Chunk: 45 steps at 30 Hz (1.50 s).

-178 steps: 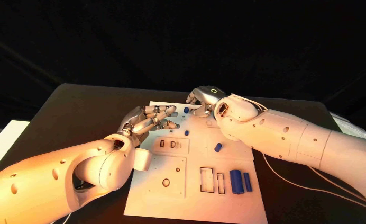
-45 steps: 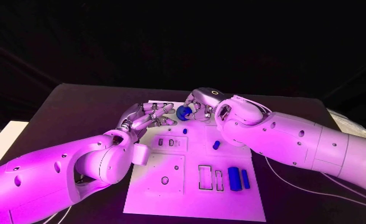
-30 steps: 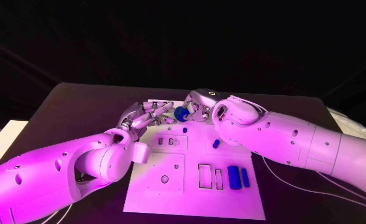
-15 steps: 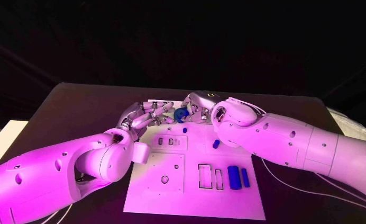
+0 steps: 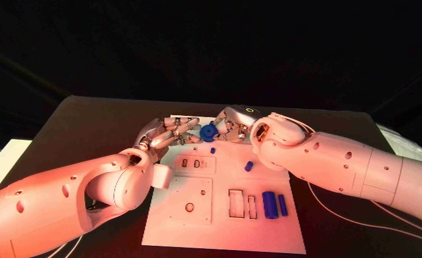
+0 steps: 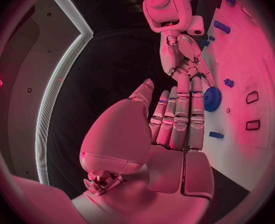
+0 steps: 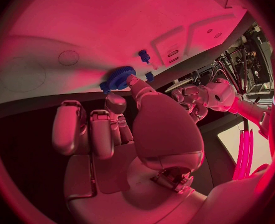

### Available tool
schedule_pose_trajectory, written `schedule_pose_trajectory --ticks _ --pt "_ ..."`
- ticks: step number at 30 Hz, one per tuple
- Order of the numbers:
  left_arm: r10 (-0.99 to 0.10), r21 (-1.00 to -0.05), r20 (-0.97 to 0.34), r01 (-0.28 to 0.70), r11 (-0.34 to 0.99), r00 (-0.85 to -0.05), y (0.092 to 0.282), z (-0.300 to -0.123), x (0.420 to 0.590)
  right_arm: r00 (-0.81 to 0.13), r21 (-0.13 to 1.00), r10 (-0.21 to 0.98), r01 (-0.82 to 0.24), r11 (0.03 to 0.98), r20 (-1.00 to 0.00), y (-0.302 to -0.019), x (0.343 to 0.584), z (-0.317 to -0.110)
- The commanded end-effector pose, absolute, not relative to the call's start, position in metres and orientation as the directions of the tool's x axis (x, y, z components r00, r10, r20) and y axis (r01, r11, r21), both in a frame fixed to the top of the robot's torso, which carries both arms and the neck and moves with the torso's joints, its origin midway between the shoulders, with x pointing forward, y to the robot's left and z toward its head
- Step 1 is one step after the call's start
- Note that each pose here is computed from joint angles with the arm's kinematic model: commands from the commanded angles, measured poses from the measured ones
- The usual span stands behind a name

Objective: Assemble the parts on the task board

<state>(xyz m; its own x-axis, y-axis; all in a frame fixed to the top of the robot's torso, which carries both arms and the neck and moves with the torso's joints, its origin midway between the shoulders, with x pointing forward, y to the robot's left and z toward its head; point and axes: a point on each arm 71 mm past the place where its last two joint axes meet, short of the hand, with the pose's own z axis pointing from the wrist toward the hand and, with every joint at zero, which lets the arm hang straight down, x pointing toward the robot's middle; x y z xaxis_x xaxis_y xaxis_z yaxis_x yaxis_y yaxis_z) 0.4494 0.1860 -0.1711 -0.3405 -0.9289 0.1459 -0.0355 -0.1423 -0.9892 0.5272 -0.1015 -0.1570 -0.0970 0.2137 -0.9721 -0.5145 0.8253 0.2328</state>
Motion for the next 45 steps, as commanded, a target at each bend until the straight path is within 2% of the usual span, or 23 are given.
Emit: schedule_pose_trajectory --ticks 1,20,27,31,37,41,45 --pt "-0.919 -0.987 0.161 -0.032 -0.16 -0.361 0.184 -0.169 0.449 -0.15 0.271 0.226 -0.527 0.806 -0.963 -0.096 0.526 -0.16" --pt "-0.917 -0.986 0.163 -0.035 -0.162 -0.363 0.182 -0.17 0.45 -0.197 0.272 0.199 -0.485 0.831 -0.96 -0.089 0.534 -0.167" --pt "-0.917 -0.986 0.164 -0.036 -0.162 -0.363 0.181 -0.17 0.45 -0.148 0.27 0.226 -0.485 0.832 -0.963 -0.09 0.534 -0.163" --pt "-0.918 -0.986 0.163 -0.036 -0.161 -0.362 0.182 -0.17 0.45 -0.08 0.298 0.303 -0.528 0.795 -0.95 -0.094 0.529 -0.153" --pt "-0.92 -0.987 0.161 -0.035 -0.159 -0.358 0.184 -0.17 0.45 -0.086 0.386 0.42 -0.588 0.711 -0.904 -0.118 0.519 -0.141" --pt "-0.92 -0.987 0.157 -0.026 -0.158 -0.359 0.187 -0.17 0.45 -0.119 0.455 0.489 -0.602 0.657 -0.864 -0.148 0.513 -0.13" --pt "-0.922 -0.988 0.151 -0.018 -0.155 -0.358 0.19 -0.17 0.451 -0.137 0.49 0.519 -0.592 0.64 -0.844 -0.182 0.507 -0.125"
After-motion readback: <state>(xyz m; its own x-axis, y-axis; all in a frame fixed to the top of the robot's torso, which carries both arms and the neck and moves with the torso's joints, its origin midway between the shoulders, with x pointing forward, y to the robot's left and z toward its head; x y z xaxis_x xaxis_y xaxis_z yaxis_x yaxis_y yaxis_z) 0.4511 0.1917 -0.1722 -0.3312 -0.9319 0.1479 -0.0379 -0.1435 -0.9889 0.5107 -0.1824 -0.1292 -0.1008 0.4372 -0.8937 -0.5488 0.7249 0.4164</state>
